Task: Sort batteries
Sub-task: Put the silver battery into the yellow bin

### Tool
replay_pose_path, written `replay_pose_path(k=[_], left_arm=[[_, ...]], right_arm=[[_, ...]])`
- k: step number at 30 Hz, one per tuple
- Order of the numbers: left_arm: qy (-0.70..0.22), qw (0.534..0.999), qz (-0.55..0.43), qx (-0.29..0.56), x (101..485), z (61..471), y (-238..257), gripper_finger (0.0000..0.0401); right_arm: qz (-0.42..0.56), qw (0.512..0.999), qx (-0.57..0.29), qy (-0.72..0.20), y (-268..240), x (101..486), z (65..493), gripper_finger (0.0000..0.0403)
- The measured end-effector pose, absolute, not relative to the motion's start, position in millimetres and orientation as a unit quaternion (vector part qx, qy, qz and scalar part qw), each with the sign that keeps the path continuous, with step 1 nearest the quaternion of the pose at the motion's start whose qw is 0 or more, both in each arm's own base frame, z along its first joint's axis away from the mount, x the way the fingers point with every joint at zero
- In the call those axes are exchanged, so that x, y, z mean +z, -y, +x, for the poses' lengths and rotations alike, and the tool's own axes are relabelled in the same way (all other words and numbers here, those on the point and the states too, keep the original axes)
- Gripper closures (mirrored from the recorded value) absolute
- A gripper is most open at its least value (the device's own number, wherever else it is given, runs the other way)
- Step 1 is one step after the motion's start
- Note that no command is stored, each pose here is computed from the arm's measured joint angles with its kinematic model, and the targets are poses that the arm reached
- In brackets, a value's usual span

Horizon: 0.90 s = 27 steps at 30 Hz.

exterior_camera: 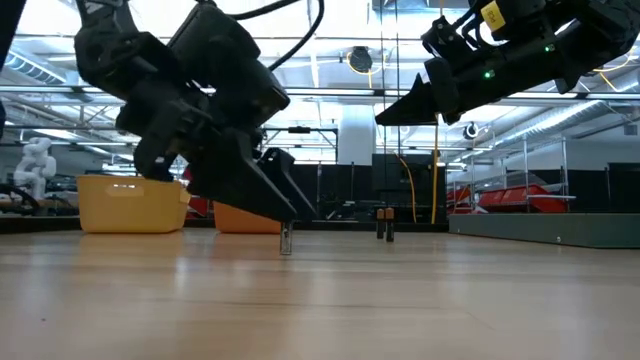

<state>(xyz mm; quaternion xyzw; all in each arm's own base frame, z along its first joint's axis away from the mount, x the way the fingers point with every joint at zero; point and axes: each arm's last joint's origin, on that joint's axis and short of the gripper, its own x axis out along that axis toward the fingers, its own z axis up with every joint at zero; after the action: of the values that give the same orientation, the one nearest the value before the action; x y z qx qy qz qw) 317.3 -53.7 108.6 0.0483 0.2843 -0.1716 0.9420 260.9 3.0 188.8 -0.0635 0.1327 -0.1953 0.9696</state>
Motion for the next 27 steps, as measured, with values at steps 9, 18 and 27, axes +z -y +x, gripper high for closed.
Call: replay_pose_path(k=[9, 18, 27], left_arm=[[-0.291, 0.937, 0.048, -0.186, 98.7, 320.2, 55.0, 0.0323], [-0.33, 0.937, 0.076, -0.086, 117.1, 312.8, 37.1, 0.0367], [-0.419, 0.824, 0.057, 0.376, 197.6, 247.9, -38.6, 0.0367]], right_arm=[[-0.064, 0.97, -0.195, -0.133, -3.0, 188.8, 260.9, 0.0261], [-0.063, 0.97, -0.196, -0.132, -3.0, 188.8, 260.9, 0.0261], [-0.061, 0.97, -0.196, -0.131, -3.0, 189.1, 260.9, 0.0261]])
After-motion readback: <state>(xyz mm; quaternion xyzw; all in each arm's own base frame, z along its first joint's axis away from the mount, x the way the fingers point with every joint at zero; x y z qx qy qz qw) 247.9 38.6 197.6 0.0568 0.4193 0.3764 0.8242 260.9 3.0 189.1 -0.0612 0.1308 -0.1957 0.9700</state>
